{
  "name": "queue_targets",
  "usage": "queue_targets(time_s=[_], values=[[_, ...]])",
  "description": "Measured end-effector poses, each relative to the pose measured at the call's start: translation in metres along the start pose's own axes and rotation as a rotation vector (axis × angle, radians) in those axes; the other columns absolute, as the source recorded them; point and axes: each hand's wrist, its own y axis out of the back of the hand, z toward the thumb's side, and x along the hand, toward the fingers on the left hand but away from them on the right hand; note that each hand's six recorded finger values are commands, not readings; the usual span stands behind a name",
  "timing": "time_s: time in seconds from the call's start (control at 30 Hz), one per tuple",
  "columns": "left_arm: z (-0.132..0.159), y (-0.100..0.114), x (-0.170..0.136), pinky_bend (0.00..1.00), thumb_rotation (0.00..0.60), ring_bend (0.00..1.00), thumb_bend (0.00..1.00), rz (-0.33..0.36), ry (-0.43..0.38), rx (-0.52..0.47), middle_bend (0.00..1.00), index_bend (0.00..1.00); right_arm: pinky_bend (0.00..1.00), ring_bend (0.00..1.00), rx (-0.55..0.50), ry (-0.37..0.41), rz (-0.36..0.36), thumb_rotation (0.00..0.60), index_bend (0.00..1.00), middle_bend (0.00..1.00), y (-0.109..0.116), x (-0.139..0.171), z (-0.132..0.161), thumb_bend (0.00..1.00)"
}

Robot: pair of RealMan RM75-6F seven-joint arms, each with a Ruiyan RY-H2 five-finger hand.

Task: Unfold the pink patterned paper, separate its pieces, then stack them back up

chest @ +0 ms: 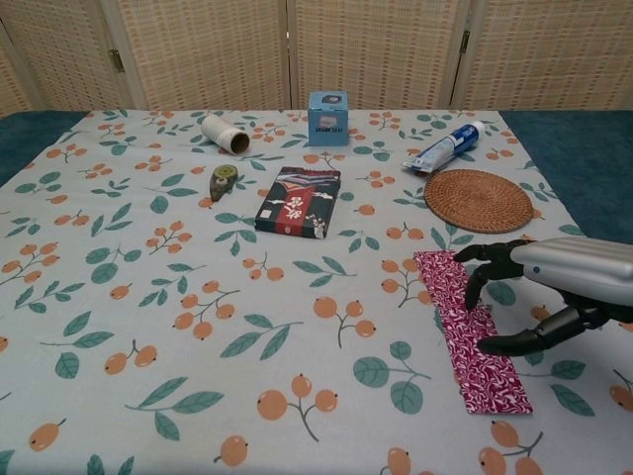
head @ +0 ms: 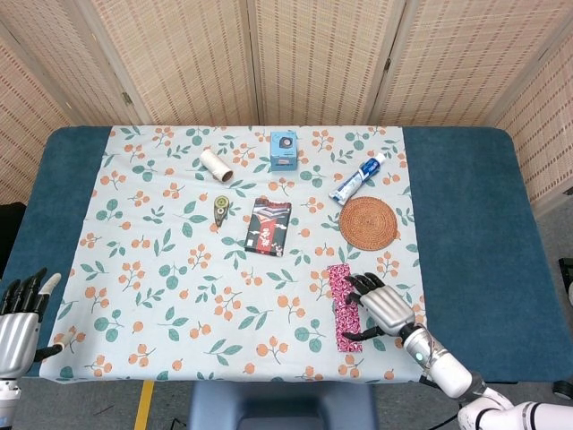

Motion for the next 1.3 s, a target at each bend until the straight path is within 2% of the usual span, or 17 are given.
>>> queue_targets(time_s=[0.3,0.47,0.8,1.3], values=[[-0.002,0.001,-0.002,0.0,0.6,0.09,0.23,0.002,0.007,0.0,0.03,0.12,0.0,0.0,0.001,0.022,0.01,0.193,0.31,0.07,-0.004,-0.002,0.007,0.23],[-0.001,0.001,-0.002,0.0,0.6,0.09,0.23,0.002,0.004,0.0,0.03,0.12,0.0,0.0,0.01,0.02,0.007,0.193,0.31,0.07,-0.002,0.01,0.003,0.23],[0.005,0.003,-0.002,0.0,0.6,0.09,0.23,0.009,-0.015,0.001,0.03,0.12,0.0,0.0,0.021,0.023,0.042,0.192,0.31,0.07,-0.015,0.035,-0.004,0.23],[0.0,0.003,-0.006,0.0,0.6,0.09,0.23,0.012,0.001,-0.004,0.03,0.12,0.0,0.0,0.036,0.086,0.058,0.192,0.31,0.07,-0.024,0.018,0.019,0.23]])
